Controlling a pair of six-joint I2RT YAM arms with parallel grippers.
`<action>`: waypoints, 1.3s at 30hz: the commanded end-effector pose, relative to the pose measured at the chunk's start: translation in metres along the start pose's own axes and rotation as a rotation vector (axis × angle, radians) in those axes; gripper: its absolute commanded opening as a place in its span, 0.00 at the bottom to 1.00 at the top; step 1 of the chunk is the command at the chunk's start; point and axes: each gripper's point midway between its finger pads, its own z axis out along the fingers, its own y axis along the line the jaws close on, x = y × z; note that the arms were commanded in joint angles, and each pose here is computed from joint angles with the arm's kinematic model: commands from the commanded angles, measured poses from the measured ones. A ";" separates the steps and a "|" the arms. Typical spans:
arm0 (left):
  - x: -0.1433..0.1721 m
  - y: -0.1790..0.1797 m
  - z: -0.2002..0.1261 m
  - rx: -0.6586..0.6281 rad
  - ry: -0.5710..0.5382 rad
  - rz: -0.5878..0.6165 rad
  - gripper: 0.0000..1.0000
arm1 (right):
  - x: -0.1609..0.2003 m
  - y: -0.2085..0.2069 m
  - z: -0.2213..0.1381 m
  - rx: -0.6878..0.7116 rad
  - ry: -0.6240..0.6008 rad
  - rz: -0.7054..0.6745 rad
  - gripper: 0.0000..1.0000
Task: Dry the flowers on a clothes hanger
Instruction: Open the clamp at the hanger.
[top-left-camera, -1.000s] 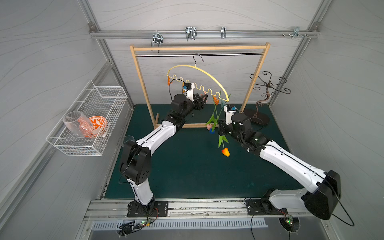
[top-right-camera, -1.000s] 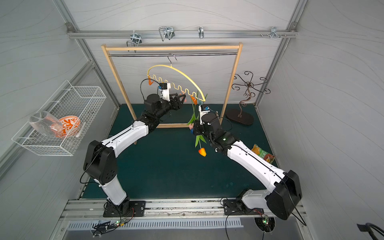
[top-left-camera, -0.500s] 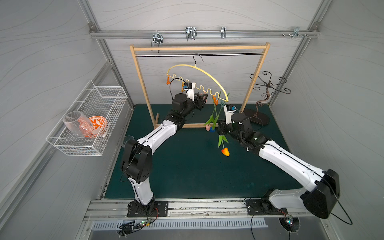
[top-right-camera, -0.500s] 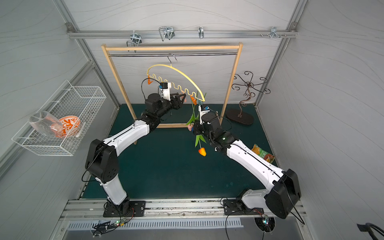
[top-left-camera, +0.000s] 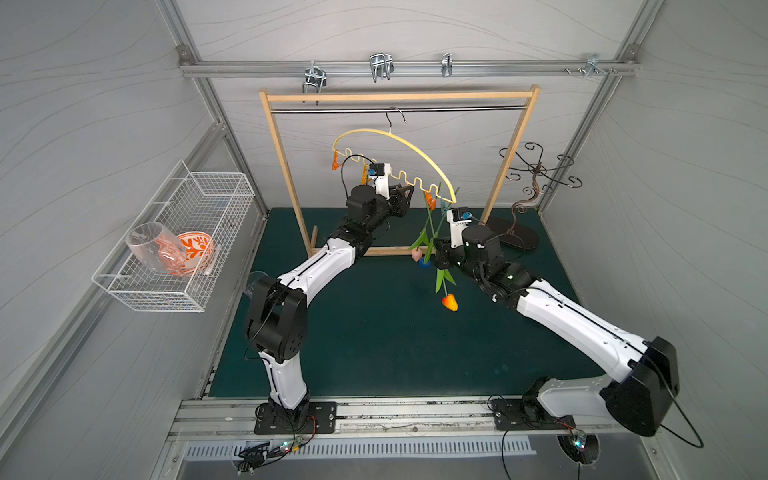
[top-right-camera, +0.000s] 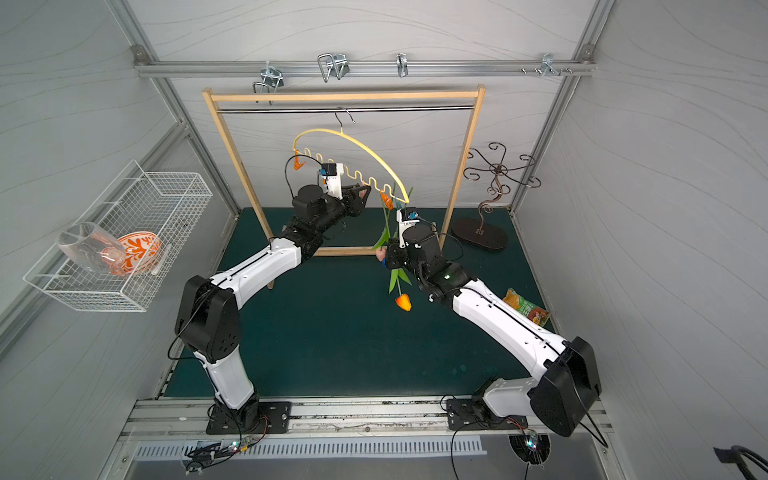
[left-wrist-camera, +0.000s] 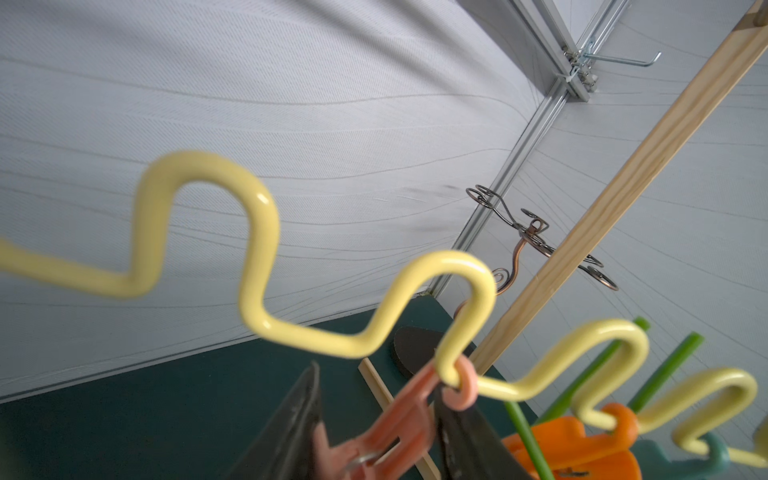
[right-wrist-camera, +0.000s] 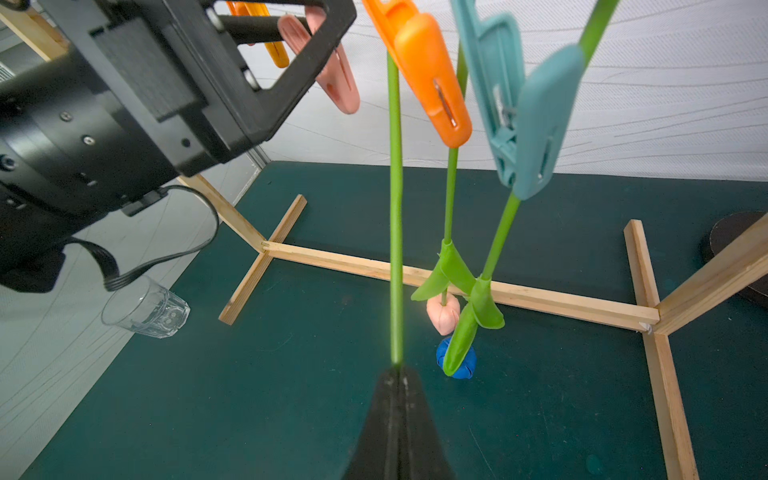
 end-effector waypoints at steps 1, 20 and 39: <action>-0.028 -0.008 0.004 0.019 -0.076 0.019 0.45 | -0.006 0.000 0.003 -0.005 -0.018 0.002 0.00; -0.034 -0.014 -0.007 0.012 -0.059 -0.057 0.32 | 0.002 0.003 0.035 -0.048 -0.064 0.054 0.00; -0.045 -0.027 -0.027 0.016 -0.024 -0.007 0.29 | -0.017 0.023 0.074 -0.144 -0.105 0.237 0.00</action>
